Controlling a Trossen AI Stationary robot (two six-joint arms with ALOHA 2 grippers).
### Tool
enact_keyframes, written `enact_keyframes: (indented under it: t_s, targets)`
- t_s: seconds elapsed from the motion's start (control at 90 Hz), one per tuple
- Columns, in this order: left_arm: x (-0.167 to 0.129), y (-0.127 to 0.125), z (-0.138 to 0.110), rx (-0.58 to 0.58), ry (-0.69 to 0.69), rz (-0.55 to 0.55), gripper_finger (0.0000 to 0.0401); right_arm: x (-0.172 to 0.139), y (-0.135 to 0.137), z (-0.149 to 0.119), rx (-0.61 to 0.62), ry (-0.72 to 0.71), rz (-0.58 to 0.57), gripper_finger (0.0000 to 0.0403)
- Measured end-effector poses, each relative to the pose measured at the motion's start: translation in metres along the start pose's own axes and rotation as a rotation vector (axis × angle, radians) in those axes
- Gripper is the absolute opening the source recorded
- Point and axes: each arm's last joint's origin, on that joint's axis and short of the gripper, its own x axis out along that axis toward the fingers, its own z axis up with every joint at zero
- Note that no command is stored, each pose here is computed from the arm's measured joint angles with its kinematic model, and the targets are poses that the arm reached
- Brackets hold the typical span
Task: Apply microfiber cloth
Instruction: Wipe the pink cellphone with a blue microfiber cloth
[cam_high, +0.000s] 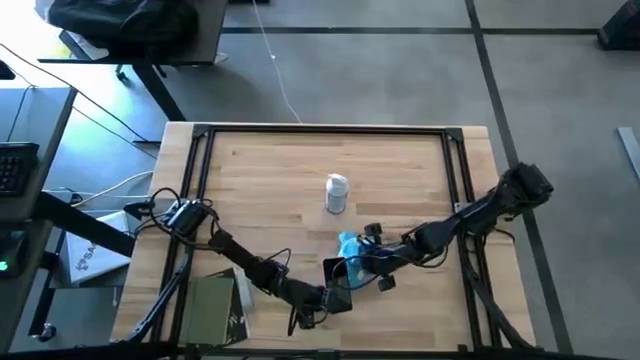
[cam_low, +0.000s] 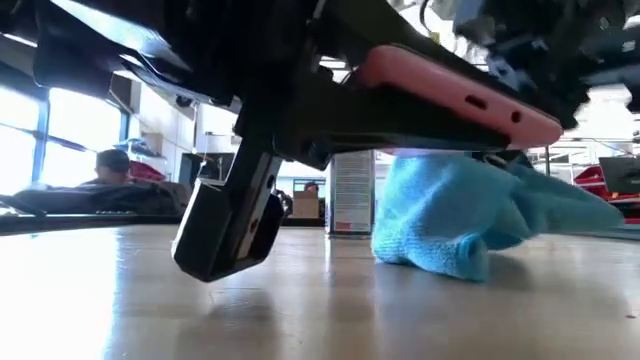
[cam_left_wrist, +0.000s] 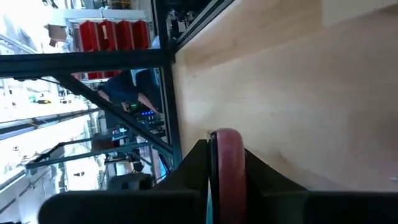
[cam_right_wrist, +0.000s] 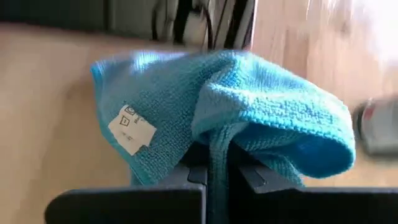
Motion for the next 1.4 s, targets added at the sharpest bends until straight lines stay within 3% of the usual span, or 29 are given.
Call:
enact_keyframes:
  t_s: [0.244,0.556,0.778,1.133,1.4]
  targets:
    - [0.000,0.000,0.001,-0.004,-0.004,0.005,0.0015,0.011,0.000,0.023,-0.021,-0.248,0.022,0.0000]
    - [0.000,0.001,-0.001,-0.049,0.038,0.032,0.0015,0.024,0.023,0.022,0.108,-0.276,0.223,0.0000]
    - [0.001,0.006,-0.005,-0.054,0.087,0.090,0.0015,0.017,0.042,0.022,0.193,-0.266,0.281,0.0000]
    - [-0.001,0.005,0.000,0.051,0.098,0.085,0.0015,0.001,0.071,0.012,0.286,-0.182,0.265,0.0000]
    - [-0.002,0.013,0.004,0.154,-0.020,0.116,0.0015,0.008,0.056,0.014,0.235,-0.210,0.167,0.0000]
